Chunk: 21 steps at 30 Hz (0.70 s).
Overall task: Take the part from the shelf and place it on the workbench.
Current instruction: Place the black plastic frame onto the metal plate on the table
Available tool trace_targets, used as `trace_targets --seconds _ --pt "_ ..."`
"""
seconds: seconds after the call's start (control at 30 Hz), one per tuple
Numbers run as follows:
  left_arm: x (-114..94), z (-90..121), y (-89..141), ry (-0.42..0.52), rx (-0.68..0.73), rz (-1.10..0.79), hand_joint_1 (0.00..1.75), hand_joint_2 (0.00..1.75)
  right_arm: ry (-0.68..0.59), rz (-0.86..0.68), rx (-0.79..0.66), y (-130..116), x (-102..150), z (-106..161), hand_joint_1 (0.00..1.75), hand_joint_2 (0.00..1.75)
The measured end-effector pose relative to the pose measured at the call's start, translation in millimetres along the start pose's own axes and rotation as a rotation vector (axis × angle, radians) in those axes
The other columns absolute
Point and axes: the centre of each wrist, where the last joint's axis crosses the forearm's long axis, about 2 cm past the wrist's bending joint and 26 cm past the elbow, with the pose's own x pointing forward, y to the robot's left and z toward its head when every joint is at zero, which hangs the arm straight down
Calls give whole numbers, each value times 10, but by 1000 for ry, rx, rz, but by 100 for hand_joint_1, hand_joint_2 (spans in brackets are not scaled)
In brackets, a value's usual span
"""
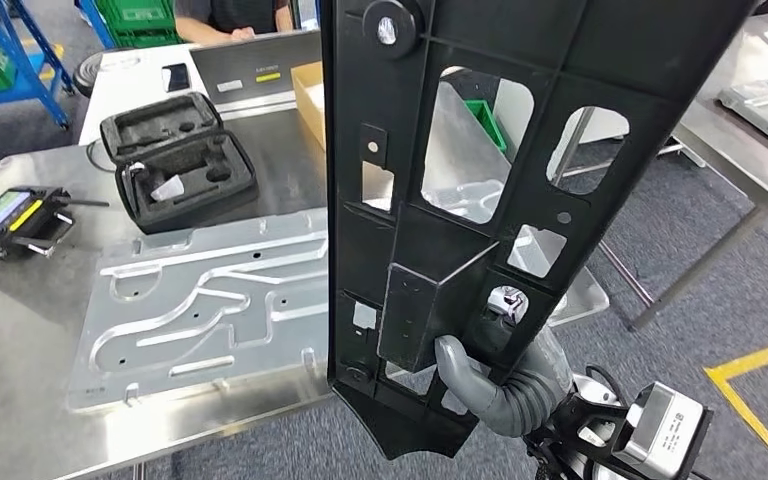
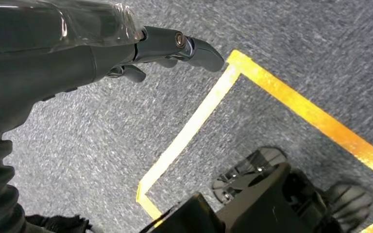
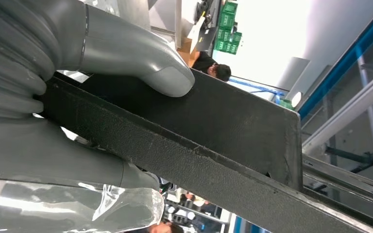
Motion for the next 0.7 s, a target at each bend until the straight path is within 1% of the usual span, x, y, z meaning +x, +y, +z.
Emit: trace_targets --seconds 0.2,0.37,0.47,0.6,0.7 --pt "-2 0 0 2 0 0 0 175 -5 -1 2 1 11 -4 175 175" --pt "87 -26 51 -24 11 4 0 175 -8 -2 3 -1 19 -13 175 175" --pt "86 -25 49 -28 5 3 0 175 1 -8 7 -17 33 -42 175 175" --pt "92 -26 46 -34 -10 -8 0 175 43 36 28 -130 124 -205 175 175" --pt "137 -34 52 -49 -28 -28 0 175 94 152 52 -334 285 -510 175 175"
